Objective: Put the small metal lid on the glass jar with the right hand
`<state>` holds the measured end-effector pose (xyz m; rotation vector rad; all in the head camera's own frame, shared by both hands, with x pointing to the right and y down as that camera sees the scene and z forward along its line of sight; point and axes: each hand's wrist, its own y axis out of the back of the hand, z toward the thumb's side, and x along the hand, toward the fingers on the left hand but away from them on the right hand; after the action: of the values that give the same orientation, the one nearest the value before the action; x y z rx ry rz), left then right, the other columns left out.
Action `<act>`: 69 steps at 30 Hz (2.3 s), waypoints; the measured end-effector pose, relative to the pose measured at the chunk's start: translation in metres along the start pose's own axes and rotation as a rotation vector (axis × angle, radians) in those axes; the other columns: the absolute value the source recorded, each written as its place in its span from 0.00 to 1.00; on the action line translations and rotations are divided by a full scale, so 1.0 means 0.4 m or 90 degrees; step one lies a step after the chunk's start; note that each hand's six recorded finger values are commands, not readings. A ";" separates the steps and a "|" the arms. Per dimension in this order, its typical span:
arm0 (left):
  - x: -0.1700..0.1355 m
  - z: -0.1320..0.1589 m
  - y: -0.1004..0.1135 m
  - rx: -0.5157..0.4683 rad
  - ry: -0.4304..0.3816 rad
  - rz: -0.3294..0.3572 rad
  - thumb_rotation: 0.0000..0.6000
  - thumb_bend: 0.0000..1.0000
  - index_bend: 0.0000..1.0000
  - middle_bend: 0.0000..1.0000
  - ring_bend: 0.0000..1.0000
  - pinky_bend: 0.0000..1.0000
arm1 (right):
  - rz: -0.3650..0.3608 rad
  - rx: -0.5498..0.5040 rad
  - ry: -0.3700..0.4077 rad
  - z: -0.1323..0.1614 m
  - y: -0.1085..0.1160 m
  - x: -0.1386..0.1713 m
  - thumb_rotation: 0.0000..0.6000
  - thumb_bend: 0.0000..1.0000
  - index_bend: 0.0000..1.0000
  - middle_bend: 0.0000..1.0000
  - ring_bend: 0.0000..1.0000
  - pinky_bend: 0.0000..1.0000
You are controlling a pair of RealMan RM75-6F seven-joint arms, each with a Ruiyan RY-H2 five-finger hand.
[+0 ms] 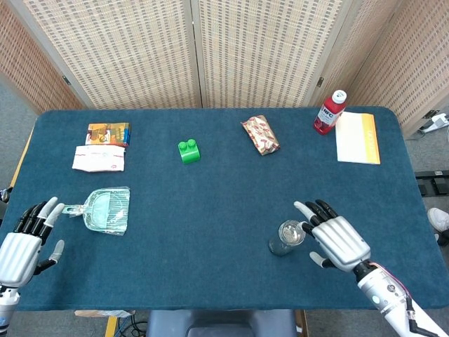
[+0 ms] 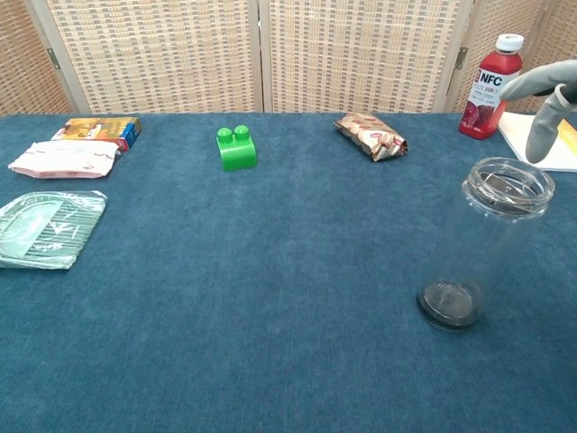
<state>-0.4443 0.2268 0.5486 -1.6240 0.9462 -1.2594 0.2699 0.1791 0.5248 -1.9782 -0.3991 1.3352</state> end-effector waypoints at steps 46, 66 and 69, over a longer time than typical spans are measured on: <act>-0.007 0.001 0.013 -0.011 -0.006 0.008 1.00 0.42 0.00 0.00 0.00 0.07 | 0.046 0.004 0.017 0.021 -0.055 -0.057 1.00 0.30 0.34 0.00 0.00 0.00; -0.006 0.001 0.013 -0.013 -0.008 0.006 1.00 0.42 0.00 0.00 0.00 0.07 | 0.018 -0.003 0.029 0.038 -0.021 -0.040 1.00 0.30 0.34 0.00 0.00 0.00; -0.004 0.002 0.010 -0.012 -0.008 0.004 1.00 0.42 0.00 0.00 0.00 0.07 | 0.004 -0.007 0.034 0.042 -0.005 -0.027 1.00 0.30 0.34 0.00 0.00 0.00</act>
<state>-0.4441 0.2271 0.5442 -1.6408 0.9573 -1.2382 0.2506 0.1802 0.5299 -2.0216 -0.3756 1.2841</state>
